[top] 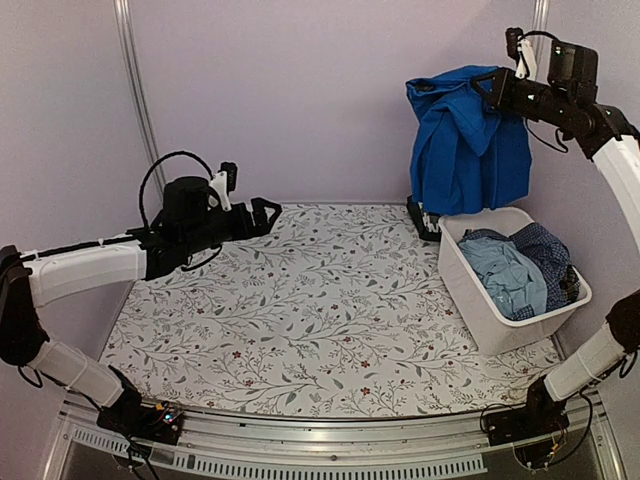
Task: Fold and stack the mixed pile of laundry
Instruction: Place the crumpled skirt at the center of the board.
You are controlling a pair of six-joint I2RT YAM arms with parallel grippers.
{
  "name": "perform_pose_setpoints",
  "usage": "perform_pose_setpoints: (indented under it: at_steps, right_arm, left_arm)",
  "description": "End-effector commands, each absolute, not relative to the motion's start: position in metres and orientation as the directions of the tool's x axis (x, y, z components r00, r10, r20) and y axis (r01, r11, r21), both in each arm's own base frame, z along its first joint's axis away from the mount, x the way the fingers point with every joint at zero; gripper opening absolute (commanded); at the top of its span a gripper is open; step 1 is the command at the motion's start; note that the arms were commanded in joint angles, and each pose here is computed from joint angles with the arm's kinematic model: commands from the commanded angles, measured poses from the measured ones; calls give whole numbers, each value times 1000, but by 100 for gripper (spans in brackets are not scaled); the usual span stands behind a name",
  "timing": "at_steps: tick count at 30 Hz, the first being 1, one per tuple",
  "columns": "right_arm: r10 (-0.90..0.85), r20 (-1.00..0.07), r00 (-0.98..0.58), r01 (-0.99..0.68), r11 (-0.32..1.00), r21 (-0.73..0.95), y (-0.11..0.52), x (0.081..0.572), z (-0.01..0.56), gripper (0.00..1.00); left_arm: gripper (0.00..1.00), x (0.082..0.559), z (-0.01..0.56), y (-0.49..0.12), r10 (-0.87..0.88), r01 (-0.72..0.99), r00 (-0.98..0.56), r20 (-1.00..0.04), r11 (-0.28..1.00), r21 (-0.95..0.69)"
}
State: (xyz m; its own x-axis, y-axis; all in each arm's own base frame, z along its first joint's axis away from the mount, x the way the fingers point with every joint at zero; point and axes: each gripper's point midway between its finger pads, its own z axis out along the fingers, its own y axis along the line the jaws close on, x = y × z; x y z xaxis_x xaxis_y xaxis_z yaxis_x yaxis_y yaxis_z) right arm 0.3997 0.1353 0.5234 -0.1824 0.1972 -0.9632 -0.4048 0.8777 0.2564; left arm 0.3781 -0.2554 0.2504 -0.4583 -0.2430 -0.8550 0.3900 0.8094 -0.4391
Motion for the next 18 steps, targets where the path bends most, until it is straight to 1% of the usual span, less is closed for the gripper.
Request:
perform_pose_setpoints:
  at_steps: [1,5,9,11,12,13,14,16,17,18]
  right_arm:
    - [192,-978,-86,-661,723,200,229,386,561,0]
    - [150,-979,-137,-776,599,200,299,382,542,0]
    - [107,-970,-217,-887,394,242,356,370,513,0]
    - [71,-958,-278,-908,306,286,375,369,486,0]
    - [49,-948,-314,-900,303,313,378,373,469,0]
    - [17,-942,-336,-889,323,324,379,380,443,3]
    - [-12,-930,-367,-874,347,341,378,387,417,13]
    - [-73,-884,-462,-815,427,391,366,405,351,47]
    - [-92,-850,-518,-774,474,420,356,414,319,60]
    - [-105,-809,-578,-724,523,450,346,421,286,68]
  left_arm:
    - [100,377,260,-231,-310,363,-454,-835,792,-491]
    - [100,375,267,-199,-371,304,-431,-823,799,-520]
    - [100,364,278,-163,-428,256,-371,-824,806,-534]
    - [100,357,283,-145,-450,233,-336,-827,811,-536]
    - [100,353,285,-138,-460,222,-325,-826,812,-539]
    - [100,350,285,-131,-465,212,-317,-827,815,-540]
    - [100,348,286,-125,-467,205,-307,-829,819,-537]
    - [100,344,285,-119,-462,200,-307,-832,823,-531]
    - [100,342,282,-120,-450,207,-317,-835,827,-524]
    - [100,342,279,-123,-435,219,-331,-837,828,-517]
